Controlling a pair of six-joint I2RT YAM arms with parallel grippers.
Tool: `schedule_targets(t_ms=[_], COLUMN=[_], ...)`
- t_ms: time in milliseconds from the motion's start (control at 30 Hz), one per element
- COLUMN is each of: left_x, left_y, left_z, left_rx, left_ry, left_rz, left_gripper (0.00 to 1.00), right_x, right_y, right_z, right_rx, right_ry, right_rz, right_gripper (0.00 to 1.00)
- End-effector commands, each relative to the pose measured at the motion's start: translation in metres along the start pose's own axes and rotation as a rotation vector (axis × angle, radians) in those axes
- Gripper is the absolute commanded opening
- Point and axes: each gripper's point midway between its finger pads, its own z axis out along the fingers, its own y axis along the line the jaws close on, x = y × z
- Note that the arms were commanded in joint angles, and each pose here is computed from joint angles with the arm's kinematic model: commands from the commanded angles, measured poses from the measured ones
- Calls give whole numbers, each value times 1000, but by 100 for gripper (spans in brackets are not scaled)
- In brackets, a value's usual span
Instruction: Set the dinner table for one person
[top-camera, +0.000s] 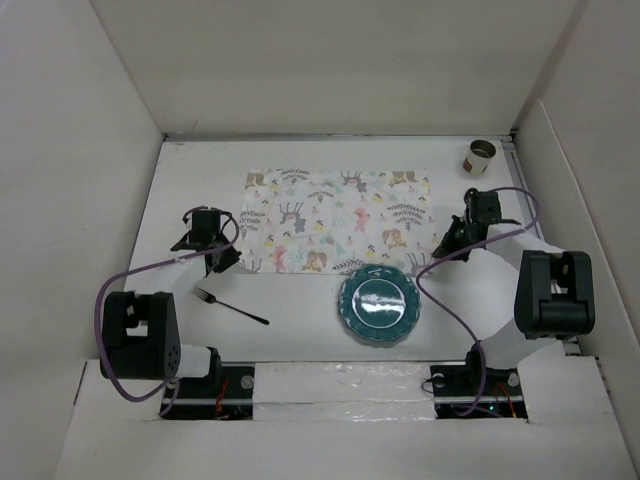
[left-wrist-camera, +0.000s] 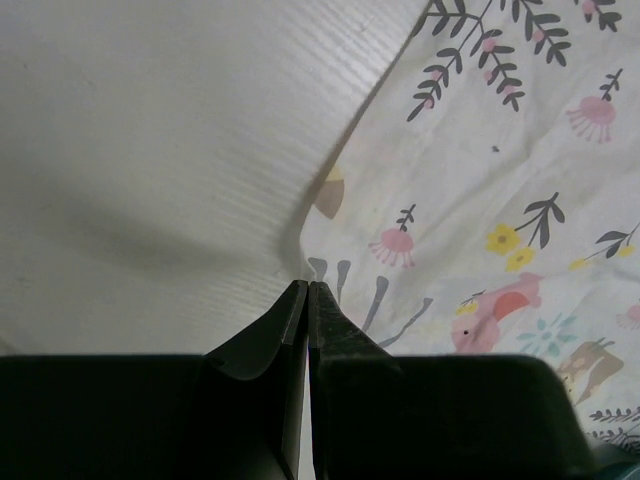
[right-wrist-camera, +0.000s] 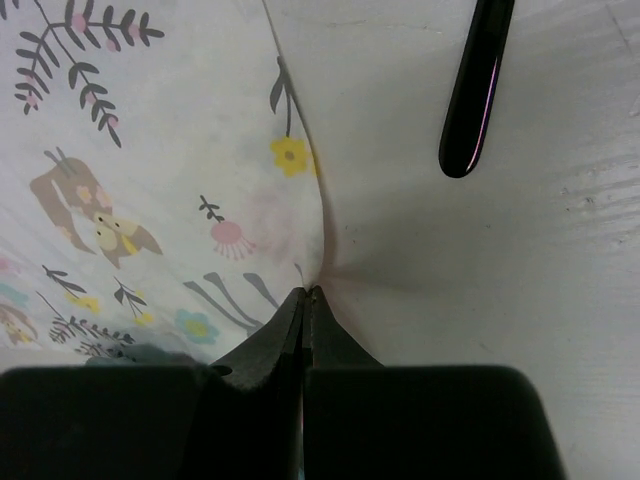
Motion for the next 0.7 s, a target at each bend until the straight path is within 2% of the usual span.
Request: schedule_targets(t_ms=[0, 233, 300, 333, 367, 400, 433, 467, 533, 567, 633, 667], left_x=[4, 8, 4, -2, -7, -13, -23, -33, -53, -61, -72, -74], left_y=[8, 17, 15, 13, 11, 8, 2, -5, -18, -24, -40, -47], left_z=[-9, -16, -18, -20, -22, -26, -33, -42, -59, -70, -86, -94], left_rx=[-16, -43, -40, -47, -44, -38, -29, -6, 34, 59, 113, 141], left_ry=[0, -6, -13, -28, -41, -55, -77, -111, -168, -197, -225, -240], left_rz=[4, -4, -3, -5, -3, 3, 3, 0, 2, 3, 18, 30], left_gripper=[0, 0, 0, 5, 9, 13, 24, 31, 51, 55, 55, 52], right_x=[-6, -4, -5, -4, -5, -9, -10, -15, -20, -19, -9, -1], right_y=[-4, -3, -1, 0, 3, 7, 9, 12, 18, 20, 29, 31], right_z=[-9, -12, -15, -17, -21, -29, -35, -42, -63, -69, -87, -90], right_rx=[24, 16, 6, 3, -6, -13, -14, -18, -24, -31, -89, -110], right_ry=[-45, -44, -53, -52, -58, -82, -93, -115, -165, -174, -191, -181], right_rz=[-25, -26, -28, -27, -29, -30, -32, -36, -43, -44, -54, -55], right_gripper=[0, 0, 9, 14, 25, 32, 40, 54, 63, 66, 64, 42])
